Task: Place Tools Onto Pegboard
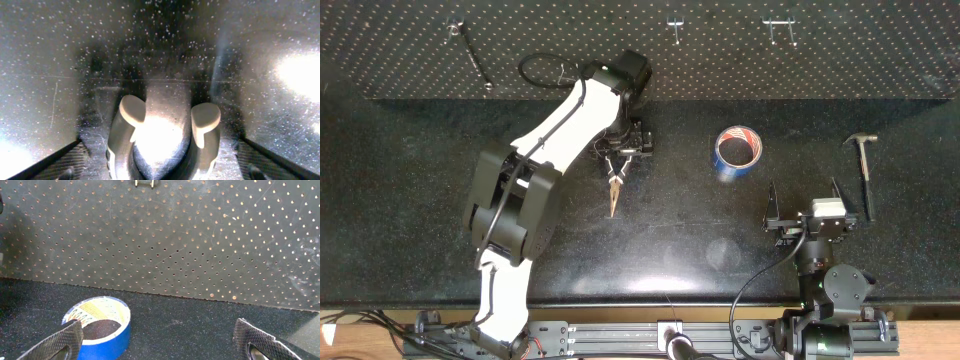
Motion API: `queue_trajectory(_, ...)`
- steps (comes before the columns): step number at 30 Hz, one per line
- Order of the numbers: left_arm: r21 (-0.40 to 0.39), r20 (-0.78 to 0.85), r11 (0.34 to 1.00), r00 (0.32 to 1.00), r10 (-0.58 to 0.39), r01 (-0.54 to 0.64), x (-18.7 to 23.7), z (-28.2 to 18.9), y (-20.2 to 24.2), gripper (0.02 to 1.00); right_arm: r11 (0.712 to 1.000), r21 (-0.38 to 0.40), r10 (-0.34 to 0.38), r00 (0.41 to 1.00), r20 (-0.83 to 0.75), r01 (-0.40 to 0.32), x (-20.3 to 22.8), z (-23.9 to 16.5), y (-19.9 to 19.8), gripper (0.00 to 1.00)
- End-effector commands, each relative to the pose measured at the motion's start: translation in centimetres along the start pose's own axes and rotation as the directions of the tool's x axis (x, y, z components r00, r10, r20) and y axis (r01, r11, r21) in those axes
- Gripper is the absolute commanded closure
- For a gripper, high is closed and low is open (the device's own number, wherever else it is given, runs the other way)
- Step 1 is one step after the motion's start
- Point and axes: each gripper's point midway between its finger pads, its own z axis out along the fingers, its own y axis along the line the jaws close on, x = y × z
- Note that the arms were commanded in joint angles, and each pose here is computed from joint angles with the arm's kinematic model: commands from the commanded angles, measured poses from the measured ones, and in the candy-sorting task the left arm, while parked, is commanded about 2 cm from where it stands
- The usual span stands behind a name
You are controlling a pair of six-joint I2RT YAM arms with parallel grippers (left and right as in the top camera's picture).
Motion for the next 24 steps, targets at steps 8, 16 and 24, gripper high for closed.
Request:
queue_trajectory(8, -0.039, -0.061, 0.999, 0.998, 0.001, -0.004, 1.61, 2.75, 0.91, 0.233, 1.000, 0.005, -0.006, 1.000, 0.000, 0.006, 0.12, -0.02, -0.09, 0.014)
queue_trajectory(16, -0.039, -0.061, 0.999, 0.998, 0.002, -0.004, 1.61, 2.75, 0.91, 0.318, 1.000, 0.005, -0.006, 1.000, 0.000, 0.006, 0.11, -0.02, -0.09, 0.014)
queue_trajectory(24, -0.040, -0.060, 0.999, 0.998, 0.001, -0.004, 1.60, 2.74, 0.93, 0.989, 1.000, 0.005, -0.006, 1.000, 0.000, 0.006, 0.11, -0.02, -0.09, 0.014)
